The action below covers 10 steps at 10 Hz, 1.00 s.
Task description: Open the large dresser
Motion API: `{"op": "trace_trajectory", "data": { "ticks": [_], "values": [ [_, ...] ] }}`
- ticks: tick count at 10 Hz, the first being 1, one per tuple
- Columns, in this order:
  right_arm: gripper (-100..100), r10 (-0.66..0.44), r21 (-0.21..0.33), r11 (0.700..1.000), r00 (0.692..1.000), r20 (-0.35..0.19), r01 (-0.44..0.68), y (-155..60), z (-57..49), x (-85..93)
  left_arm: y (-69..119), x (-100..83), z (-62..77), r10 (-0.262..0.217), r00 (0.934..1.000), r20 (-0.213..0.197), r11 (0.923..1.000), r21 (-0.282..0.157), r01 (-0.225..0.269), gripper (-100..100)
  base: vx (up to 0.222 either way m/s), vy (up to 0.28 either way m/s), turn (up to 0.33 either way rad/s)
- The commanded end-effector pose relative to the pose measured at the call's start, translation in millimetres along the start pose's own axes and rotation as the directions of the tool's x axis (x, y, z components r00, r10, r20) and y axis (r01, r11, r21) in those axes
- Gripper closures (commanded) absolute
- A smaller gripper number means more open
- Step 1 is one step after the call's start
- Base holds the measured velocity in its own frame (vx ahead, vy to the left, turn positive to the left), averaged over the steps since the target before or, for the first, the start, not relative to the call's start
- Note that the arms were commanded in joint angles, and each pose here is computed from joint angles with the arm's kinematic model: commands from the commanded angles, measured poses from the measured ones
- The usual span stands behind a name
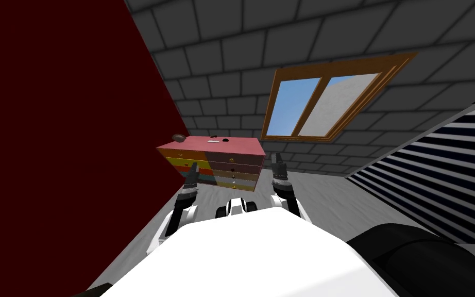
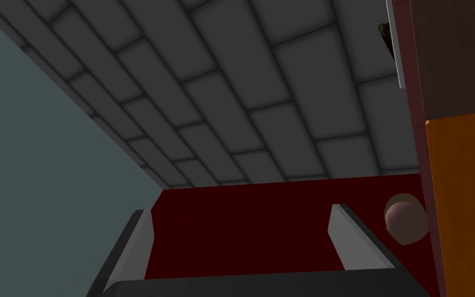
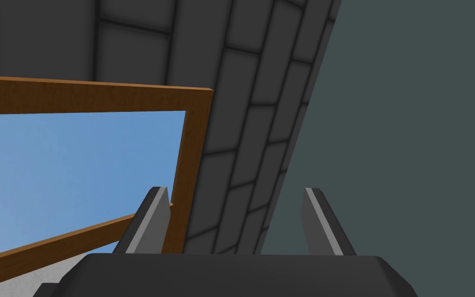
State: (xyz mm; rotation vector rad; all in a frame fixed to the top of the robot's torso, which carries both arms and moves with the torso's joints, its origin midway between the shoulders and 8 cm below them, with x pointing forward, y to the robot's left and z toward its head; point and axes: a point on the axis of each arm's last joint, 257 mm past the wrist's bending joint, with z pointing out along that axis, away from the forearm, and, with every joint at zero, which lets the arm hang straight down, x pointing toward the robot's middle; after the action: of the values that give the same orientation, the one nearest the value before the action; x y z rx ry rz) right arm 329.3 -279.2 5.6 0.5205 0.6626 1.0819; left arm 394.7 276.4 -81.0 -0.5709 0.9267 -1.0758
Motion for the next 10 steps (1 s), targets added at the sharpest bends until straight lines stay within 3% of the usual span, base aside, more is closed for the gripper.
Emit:
{"op": "trace_trajectory", "data": {
  "ticks": [1, 6, 10],
  "values": [
    [0, 0.000, 0.000, 1.000, 1.000, 0.000, 0.000, 0, 0.0, 0.0, 21.7, 9.5, -4.7, 0.005, 0.9998, -0.021, 0.9990, -0.045, -0.006, -100, 0.041, -0.085, -0.016],
    [0, 0.000, 0.000, 1.000, 1.000, 0.000, 0.000, 0, 0.0, 0.0, 63.7, 29.0, -16.0, 0.004, 0.9987, -0.051, 0.9913, -0.131, -0.010, -100, 0.054, -0.087, -0.023],
    [0, 0.000, 0.000, 1.000, 1.000, 0.000, 0.000, 0, 0.0, 0.0, 100.0, 48.5, -29.2, -0.003, 0.9968, -0.079, 0.9777, -0.209, -0.014, -100, 0.059, -0.104, -0.024]
  ]
}}
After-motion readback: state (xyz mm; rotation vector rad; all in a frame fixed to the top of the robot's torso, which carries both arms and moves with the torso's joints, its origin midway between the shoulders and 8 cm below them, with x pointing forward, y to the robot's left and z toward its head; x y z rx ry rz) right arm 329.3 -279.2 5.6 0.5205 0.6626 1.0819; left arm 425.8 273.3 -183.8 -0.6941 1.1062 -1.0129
